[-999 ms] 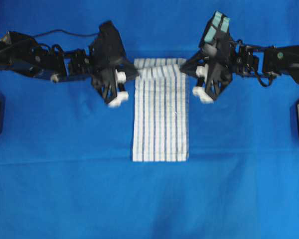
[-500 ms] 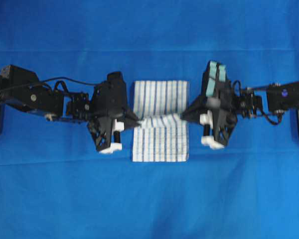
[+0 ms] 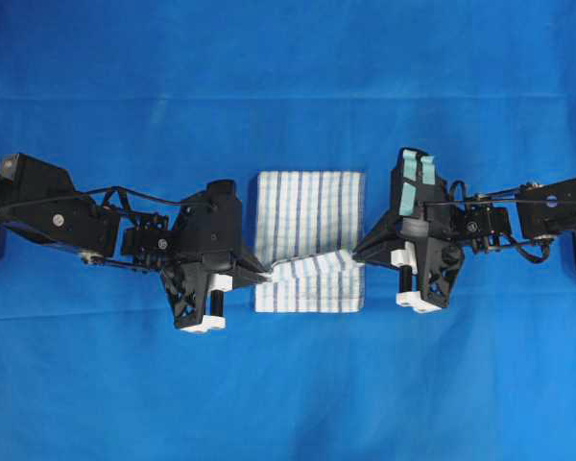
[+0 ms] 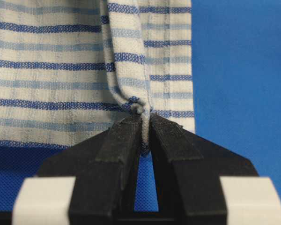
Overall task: Fold the blue towel.
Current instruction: 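Lift the far end and fold it toward the near end, then lower the folded end onto the towel and open both grippers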
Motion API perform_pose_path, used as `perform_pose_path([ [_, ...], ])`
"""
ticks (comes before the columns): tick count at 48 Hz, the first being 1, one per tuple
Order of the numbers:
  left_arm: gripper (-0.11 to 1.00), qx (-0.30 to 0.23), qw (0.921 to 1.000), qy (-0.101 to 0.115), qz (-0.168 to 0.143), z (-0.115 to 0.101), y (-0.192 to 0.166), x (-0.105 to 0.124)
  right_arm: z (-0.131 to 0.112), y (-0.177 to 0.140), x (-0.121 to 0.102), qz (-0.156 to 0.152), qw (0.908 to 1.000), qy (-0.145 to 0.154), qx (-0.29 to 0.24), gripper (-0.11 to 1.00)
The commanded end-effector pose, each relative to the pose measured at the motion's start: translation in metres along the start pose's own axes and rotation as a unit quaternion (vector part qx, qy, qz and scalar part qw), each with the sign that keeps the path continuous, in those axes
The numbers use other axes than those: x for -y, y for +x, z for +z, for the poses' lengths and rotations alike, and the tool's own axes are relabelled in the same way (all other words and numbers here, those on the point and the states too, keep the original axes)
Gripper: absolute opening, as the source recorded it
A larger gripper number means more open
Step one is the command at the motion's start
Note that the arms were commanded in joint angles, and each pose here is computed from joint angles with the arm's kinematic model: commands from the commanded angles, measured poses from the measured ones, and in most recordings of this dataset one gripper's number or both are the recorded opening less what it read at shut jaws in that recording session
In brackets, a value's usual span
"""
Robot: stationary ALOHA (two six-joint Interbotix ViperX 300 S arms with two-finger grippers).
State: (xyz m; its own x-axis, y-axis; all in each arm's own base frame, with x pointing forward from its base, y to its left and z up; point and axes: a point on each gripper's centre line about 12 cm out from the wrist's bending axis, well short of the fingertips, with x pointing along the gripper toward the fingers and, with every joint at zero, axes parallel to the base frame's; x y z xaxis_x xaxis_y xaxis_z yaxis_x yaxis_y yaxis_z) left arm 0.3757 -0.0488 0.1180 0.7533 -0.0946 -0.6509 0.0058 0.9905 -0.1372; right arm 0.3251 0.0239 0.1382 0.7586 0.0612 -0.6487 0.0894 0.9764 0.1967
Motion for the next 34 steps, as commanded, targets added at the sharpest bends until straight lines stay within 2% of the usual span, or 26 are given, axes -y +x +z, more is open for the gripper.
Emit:
perform_pose_path([
  [1,0.05,0.018,0.9998,0.001,-0.006,0.012,-0.005,0.005,0.004,0.0,-0.002,0.003,1.0,-0.001,0.005,0.06],
  [12,0.06,0.017,0.9999,-0.001,-0.002,0.011,-0.004,0.001,0.004,0.01,-0.002,0.0,1.0,0.008,-0.002,0.06],
  [18,0.12,0.017,0.9999,-0.001,-0.002,0.012,-0.003,0.002,0.003,0.011,-0.003,0.0,0.9999,0.013,-0.004,0.06],
  [22,0.23,0.015,0.9999,-0.001,-0.002,0.01,-0.003,0.001,0.003,0.011,-0.003,0.0,0.9999,0.015,-0.005,0.06],
  [29,0.56,0.014,0.9999,-0.001,-0.002,0.009,-0.004,0.001,0.003,0.011,-0.007,0.004,0.9999,0.013,-0.004,0.07],
  [31,0.62,0.013,0.9999,0.0,-0.002,0.009,-0.005,0.001,0.003,0.011,-0.009,0.007,0.9999,0.011,-0.003,0.08],
  [34,0.62,0.011,0.9999,0.001,-0.001,0.008,-0.006,0.001,0.003,0.011,-0.011,0.009,0.9999,0.012,-0.004,0.21],
])
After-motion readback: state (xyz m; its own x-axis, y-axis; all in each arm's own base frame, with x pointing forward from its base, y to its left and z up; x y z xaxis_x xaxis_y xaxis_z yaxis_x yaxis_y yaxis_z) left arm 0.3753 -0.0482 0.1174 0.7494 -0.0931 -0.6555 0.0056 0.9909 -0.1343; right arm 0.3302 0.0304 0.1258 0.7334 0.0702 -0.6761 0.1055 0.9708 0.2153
